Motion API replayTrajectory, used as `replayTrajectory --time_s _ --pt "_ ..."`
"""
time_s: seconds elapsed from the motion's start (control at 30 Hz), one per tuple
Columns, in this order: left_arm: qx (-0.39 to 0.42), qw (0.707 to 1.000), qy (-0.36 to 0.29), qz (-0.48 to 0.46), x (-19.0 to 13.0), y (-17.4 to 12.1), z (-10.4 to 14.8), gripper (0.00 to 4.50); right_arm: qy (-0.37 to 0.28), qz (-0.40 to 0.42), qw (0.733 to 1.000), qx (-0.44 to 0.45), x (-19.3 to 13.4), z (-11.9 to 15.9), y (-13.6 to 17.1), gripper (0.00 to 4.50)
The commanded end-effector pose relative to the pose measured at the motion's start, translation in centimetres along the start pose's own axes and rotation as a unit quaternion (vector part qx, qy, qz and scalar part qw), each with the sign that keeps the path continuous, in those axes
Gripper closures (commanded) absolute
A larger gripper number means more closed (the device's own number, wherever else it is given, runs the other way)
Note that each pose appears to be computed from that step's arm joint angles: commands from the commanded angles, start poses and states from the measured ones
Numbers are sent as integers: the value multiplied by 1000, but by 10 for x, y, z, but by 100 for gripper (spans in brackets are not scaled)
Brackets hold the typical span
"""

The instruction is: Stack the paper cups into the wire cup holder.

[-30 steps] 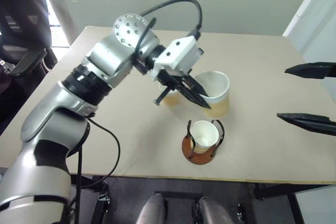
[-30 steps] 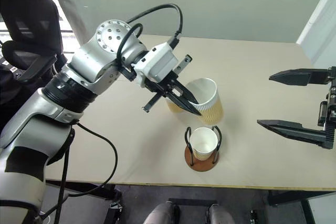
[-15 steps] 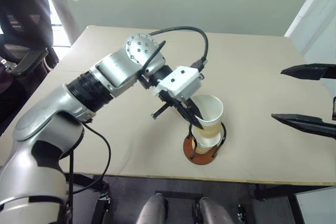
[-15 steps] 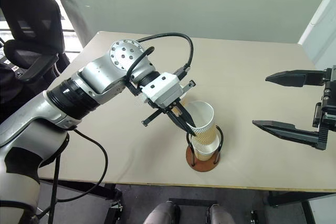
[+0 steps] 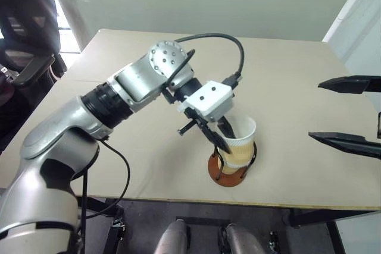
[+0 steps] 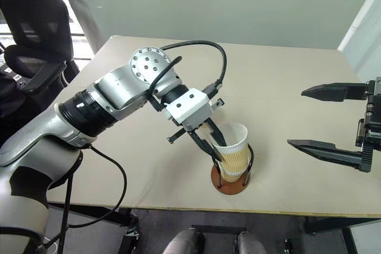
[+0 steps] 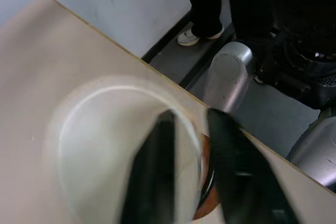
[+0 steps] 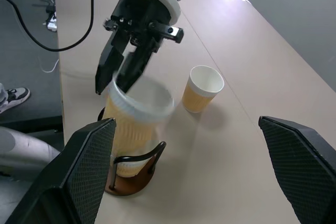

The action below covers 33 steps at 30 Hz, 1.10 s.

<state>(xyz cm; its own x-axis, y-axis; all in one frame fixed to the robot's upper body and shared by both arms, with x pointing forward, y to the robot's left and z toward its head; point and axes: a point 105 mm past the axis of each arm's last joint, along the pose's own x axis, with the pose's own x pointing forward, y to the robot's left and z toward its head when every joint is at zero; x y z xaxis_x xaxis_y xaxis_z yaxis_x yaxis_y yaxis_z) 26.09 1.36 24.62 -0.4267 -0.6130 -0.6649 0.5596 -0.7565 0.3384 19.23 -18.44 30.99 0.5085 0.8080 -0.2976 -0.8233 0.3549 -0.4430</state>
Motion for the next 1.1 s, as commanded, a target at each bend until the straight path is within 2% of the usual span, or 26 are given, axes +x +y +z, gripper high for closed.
replayTrajectory --time_s 0.03,0.2,0.23,0.6,0.7,0.77,0.9,1.0,1.1 --pt "22 1000 5 1 -6 3 6 200 -5 -17 1000 -24 -6 7 -2 0" --pt "29 1000 1 11 -7 7 7 22 -4 -17 1000 -24 -6 7 -3 0" --pt "30 999 0 14 -7 8 7 5 -4 -17 1000 -24 -6 6 -3 0" --pt "21 999 -3 39 -16 9 7 5 -6 -7 1000 -29 -1 4 -9 0" --pt "5 995 -3 97 -39 19 5 5 -7 -3 999 -33 0 5 -11 0" --pt "-33 986 23 159 -66 23 -13 5 -6 -2 999 -35 0 5 -12 0" --pt "-128 938 148 286 -118 14 -80 5 -3 -1 999 -38 2 2 -16 0" --pt "-183 922 161 301 -126 -5 -110 5 -9 4 999 -38 4 1 -16 0" --pt "-200 906 165 335 -124 -3 -129 5 -11 8 999 -41 6 2 -17 0"
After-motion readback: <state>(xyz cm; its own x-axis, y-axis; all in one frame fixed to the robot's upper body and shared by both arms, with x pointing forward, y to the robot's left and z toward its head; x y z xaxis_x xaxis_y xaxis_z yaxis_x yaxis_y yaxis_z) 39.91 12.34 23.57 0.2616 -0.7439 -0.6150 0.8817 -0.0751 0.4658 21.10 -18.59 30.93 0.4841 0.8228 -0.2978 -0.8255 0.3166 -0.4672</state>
